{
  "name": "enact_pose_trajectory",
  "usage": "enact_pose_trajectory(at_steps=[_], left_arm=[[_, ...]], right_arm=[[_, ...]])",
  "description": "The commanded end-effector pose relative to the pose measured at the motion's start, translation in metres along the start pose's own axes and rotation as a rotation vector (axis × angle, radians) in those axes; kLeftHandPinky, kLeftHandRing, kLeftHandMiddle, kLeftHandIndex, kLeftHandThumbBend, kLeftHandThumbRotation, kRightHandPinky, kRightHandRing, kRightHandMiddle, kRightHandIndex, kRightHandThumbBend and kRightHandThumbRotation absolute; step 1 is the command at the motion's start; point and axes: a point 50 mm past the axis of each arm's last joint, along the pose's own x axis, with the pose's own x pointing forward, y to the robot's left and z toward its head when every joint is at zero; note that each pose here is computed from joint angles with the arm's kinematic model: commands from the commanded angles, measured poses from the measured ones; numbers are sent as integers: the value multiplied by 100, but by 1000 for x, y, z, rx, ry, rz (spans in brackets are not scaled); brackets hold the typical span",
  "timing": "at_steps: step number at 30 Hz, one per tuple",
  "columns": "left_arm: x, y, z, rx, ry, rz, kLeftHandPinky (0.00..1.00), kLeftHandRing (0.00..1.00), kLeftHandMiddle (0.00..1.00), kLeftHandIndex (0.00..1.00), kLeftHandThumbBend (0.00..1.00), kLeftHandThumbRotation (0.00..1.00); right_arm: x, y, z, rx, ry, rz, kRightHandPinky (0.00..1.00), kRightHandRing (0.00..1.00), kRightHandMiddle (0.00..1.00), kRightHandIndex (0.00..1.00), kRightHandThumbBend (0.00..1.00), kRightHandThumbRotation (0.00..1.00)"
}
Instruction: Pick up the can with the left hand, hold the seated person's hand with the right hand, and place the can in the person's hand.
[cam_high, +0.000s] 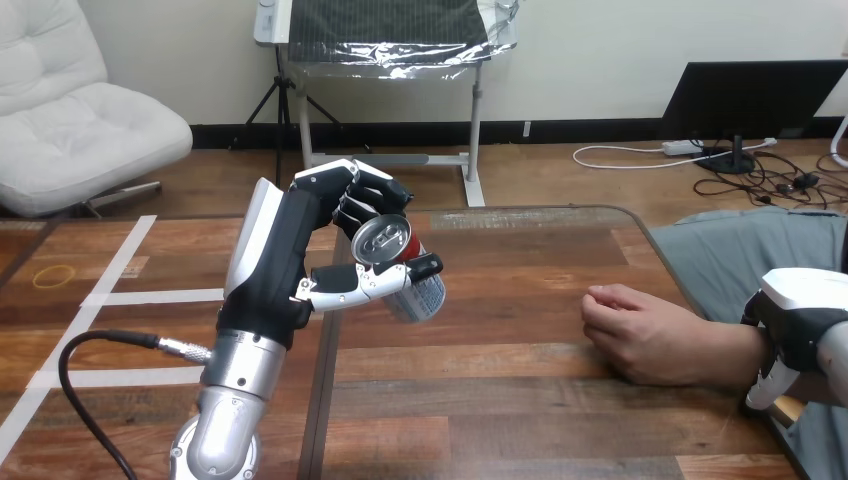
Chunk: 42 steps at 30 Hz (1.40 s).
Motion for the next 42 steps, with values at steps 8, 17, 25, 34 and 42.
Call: enact_pose_trajectory(at_steps=[8,17,25,34,42], left_arm=[[16,12,19,9,-106,51,38,43,49,51,63,0],[17,11,18,-7,-97,45,38,42,49,51,63,0],[19,8,19,-27,-84,34,38,42,49,51,63,0],[23,4,21,-25,-85,17,36,41,48,50,63,0],[26,-1,22,-30,-89,1,35,40,47,50,64,0]], right_arm=[[3,6,13,66,-45,3,31,40,49,53,71,0],[-1,3,12,86,-67,-37,30,39,48,52,72,0],[-6,-3,10,100,-88,-69,31,39,48,52,73,0],[-15,-13,8,99,-112,-127,35,44,50,52,75,0],[-22,-22,6,117,-139,-189,33,40,47,51,77,0]])
